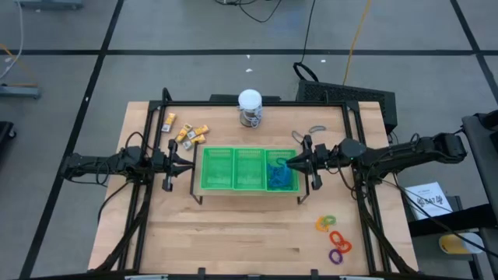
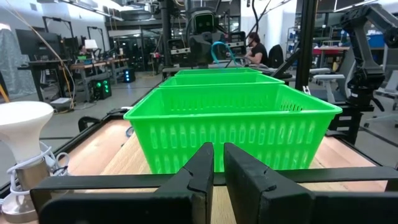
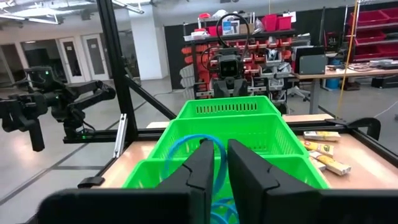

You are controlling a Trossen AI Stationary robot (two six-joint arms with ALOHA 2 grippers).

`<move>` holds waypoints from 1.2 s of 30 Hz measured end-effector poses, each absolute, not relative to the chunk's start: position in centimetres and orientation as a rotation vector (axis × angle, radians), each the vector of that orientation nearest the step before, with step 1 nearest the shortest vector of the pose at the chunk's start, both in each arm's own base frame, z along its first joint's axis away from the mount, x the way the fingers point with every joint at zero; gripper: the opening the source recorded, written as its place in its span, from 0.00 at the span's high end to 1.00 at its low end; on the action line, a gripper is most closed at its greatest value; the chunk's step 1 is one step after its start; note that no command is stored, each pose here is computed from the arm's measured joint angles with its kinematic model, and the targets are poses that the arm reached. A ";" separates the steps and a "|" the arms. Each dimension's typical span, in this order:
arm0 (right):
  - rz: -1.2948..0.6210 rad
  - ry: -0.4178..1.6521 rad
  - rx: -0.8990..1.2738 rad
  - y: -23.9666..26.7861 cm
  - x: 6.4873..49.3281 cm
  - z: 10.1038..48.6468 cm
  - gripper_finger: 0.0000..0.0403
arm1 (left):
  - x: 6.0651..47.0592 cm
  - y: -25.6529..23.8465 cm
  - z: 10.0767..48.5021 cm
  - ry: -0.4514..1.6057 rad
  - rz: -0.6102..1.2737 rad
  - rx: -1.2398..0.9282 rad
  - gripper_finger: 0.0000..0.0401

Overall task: Pick & Place Office Desk Supplies
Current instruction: Put the blue rubber band into the right green bin on the shelf

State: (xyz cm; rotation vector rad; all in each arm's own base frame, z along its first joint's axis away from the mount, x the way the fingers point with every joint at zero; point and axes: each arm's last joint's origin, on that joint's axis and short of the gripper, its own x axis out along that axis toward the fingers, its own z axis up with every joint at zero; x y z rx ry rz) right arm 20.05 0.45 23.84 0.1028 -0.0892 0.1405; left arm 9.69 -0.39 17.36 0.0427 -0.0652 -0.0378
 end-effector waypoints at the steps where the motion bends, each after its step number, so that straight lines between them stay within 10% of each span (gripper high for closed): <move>1: 0.140 -0.089 0.103 0.4 20.1 23.8 0.88 | 9.7 -0.4 17.4 -0.065 -0.038 0.043 0.89; 36: 0.149 -0.036 0.503 0.4 20.1 23.6 0.68 | 9.7 -0.4 17.4 -0.065 -0.038 0.043 0.89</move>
